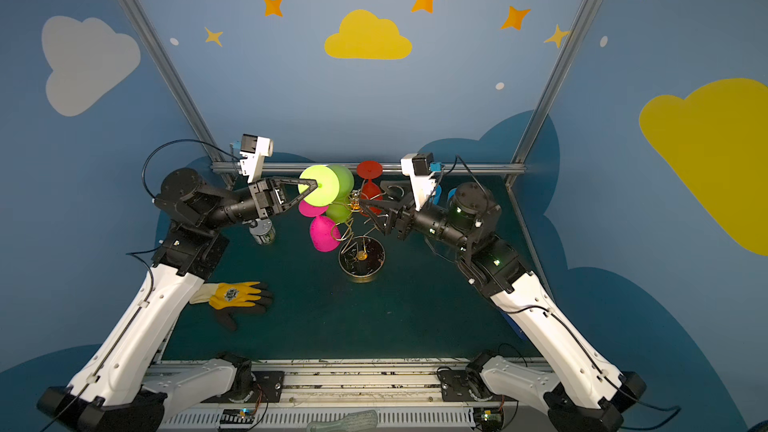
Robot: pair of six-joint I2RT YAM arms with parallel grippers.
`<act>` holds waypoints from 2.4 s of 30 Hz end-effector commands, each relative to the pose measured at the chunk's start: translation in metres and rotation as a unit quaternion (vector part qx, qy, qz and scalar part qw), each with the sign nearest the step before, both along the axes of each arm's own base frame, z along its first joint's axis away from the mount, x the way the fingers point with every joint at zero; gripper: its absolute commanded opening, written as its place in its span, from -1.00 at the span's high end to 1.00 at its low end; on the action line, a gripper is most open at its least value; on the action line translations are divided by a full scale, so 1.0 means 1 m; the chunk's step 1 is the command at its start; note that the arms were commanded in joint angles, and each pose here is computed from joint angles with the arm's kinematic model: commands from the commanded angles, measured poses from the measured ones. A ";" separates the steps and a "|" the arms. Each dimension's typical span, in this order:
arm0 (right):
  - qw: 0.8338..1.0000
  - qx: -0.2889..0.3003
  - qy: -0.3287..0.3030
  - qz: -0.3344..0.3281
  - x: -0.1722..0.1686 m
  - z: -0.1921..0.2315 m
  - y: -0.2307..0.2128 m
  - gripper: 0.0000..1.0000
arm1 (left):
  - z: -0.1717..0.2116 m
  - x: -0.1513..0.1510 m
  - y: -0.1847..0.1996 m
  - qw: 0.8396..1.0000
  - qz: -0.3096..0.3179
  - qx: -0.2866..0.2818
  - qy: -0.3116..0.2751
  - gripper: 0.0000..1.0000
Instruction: Take the wine glass off the wine glass rack
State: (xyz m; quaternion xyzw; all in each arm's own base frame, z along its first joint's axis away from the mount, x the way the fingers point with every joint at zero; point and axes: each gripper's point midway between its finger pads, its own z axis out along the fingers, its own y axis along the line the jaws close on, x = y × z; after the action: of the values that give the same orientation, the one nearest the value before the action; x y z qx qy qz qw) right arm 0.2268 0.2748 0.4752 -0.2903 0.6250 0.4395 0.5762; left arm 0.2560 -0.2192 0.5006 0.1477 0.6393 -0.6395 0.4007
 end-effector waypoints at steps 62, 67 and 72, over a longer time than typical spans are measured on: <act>0.984 -0.099 -0.131 0.066 0.050 -0.040 0.086 0.21 | 0.031 0.007 0.019 0.997 0.039 -0.055 0.023 -0.20; 0.988 -0.136 -0.068 0.008 0.038 -0.041 0.047 0.28 | 0.019 0.020 0.039 0.984 0.154 -0.004 -0.084 -0.32; 0.982 -0.186 0.010 -0.034 0.028 -0.056 0.015 0.30 | 0.008 0.035 0.049 0.925 0.253 0.081 -0.270 -0.26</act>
State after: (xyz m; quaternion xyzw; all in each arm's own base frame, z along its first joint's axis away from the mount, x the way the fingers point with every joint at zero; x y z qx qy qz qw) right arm 0.2534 0.3075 0.4470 -0.3959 0.6362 0.3320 0.5730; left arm 0.2747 -0.1785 0.5147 0.1164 0.6033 -0.5309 0.5837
